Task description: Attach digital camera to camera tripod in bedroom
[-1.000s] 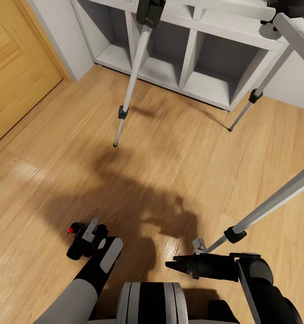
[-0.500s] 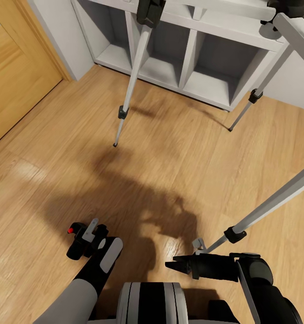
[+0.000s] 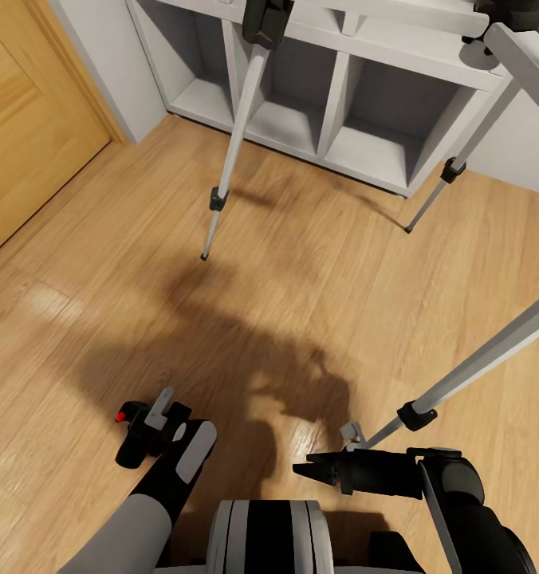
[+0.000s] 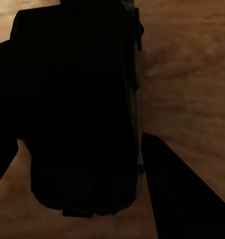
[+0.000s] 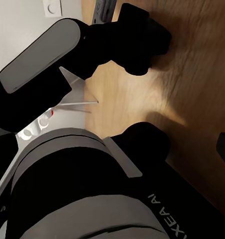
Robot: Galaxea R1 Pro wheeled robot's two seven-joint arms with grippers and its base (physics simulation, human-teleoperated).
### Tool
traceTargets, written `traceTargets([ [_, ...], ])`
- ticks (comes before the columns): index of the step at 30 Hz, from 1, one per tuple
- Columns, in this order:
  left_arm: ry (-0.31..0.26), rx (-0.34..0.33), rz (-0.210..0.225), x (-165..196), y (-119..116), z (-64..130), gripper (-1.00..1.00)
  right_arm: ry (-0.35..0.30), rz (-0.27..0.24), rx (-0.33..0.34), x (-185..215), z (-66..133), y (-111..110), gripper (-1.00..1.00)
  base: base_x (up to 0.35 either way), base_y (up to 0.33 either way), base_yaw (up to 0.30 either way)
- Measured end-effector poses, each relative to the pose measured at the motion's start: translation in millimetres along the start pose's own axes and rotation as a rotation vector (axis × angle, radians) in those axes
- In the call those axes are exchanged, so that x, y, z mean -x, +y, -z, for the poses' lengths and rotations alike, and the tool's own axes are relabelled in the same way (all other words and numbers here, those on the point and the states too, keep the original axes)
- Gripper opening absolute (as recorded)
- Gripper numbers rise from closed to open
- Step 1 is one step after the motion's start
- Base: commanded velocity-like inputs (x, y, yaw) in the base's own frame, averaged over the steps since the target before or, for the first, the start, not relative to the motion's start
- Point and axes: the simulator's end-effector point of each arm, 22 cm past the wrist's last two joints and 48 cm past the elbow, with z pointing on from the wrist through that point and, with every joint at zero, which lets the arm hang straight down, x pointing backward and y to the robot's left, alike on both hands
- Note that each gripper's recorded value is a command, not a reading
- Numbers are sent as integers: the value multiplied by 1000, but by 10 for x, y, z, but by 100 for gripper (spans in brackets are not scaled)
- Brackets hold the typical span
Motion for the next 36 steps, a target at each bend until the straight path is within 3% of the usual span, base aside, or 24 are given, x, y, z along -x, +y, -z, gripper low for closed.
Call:
traceTargets([
  [7,-9,-10,0,41,-48,19,-100,-1,-1,1,1,3,0,100,0,0,0],
  [11,-39,-17,35,215,-180,114,-100,-3,-2,0,3,9,-4,100,0,0,0],
  [12,-120,68,-309,456,-211,406,-100,-12,-4,-3,24,32,-18,100,0,0,0],
  [13,-199,13,-261,791,-575,912,-100,-13,-4,-1,28,34,-14,100,0,0,0],
  [14,-222,-201,-225,842,-1117,1534,-100,-15,-4,1,32,37,-8,100,0,0,0],
  [15,-184,-234,-252,675,-1164,1638,-100,-17,-5,3,36,38,-4,100,0,0,0],
  [20,-136,-221,-250,580,-1124,1604,-100,-17,-5,6,36,36,2,100,0,0,0],
  [31,-122,-316,-344,241,-1227,1888,-100,-16,-5,6,34,33,3,100,0,0,0],
  [36,-56,-319,-358,61,-1188,1909,-100,-16,-5,5,35,34,1,100,0,0,0],
])
